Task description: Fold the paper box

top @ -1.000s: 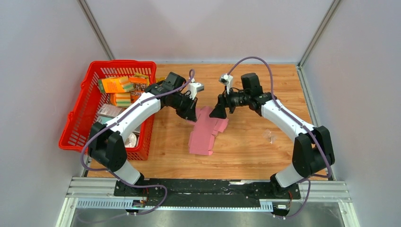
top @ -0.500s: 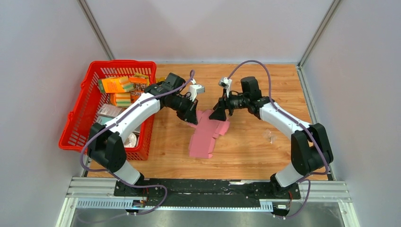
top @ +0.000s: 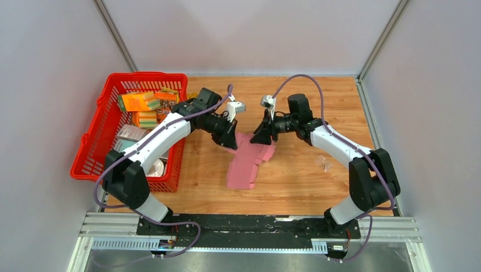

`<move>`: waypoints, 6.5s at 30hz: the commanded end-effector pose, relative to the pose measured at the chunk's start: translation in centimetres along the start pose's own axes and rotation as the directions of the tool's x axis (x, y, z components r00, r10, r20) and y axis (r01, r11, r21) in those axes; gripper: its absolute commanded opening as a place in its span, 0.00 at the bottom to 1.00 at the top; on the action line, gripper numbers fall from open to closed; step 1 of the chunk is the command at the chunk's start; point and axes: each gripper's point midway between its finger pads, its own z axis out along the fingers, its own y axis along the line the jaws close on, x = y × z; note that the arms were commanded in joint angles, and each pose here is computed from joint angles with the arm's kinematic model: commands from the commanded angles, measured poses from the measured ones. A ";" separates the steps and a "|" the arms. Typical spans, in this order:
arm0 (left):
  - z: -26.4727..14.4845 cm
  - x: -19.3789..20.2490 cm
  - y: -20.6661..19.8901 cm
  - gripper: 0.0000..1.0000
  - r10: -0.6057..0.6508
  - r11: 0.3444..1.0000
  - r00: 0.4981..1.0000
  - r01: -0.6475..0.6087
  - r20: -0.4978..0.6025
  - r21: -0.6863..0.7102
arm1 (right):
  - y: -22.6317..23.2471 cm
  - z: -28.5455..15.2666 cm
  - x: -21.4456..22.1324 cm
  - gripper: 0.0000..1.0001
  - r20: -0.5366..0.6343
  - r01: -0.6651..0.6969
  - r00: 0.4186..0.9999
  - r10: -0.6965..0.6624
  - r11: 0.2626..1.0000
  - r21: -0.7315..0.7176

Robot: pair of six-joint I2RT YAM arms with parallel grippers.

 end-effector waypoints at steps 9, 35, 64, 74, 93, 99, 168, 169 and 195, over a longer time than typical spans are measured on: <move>-2.3 -1.3 -0.6 0.45 0.100 0.989 0.987 -0.085 0.127 -0.117 | 1.1 0.5 -1.3 0.00 0.031 0.044 0.999 -0.044 0.999 -0.021; -4.2 -9.5 1.2 0.00 0.139 0.752 0.961 0.054 0.238 -0.657 | 0.8 0.0 -1.7 0.00 0.030 -0.057 0.998 0.056 0.998 0.031; 1.1 -7.8 -1.7 0.07 0.088 0.855 0.963 0.058 0.254 -0.515 | 1.5 -0.9 -3.0 0.00 0.100 -0.062 0.993 0.064 0.998 -0.024; -4.3 1.1 0.5 0.37 0.023 0.794 0.952 0.169 0.306 -0.585 | 1.3 -0.8 -2.8 0.00 0.098 -0.068 0.993 0.070 0.997 -0.024; -4.3 -0.4 4.9 0.00 -0.003 0.679 0.868 0.366 0.496 -0.636 | 1.2 -0.7 -2.8 0.00 0.097 -0.084 0.991 0.087 0.996 -0.026; -1.8 -0.9 4.5 0.00 -0.066 0.735 0.859 0.386 0.508 -0.557 | 1.2 -0.7 -2.8 0.00 0.099 -0.082 0.992 0.084 0.996 -0.025; 2.4 -4.6 2.6 0.28 0.024 0.863 0.949 0.139 0.315 -0.486 | -0.9 1.3 1.6 0.00 -0.125 -0.050 0.990 0.060 0.996 0.079; 2.4 -4.7 2.6 0.32 0.029 0.862 0.949 0.135 0.314 -0.488 | -0.9 1.2 1.6 0.00 -0.126 -0.055 0.990 0.064 0.995 0.081; 4.2 -4.9 5.0 0.00 0.051 0.818 0.855 0.261 0.517 -0.513 | -5.3 -6.0 0.9 0.65 0.387 -0.666 0.686 0.616 0.317 0.675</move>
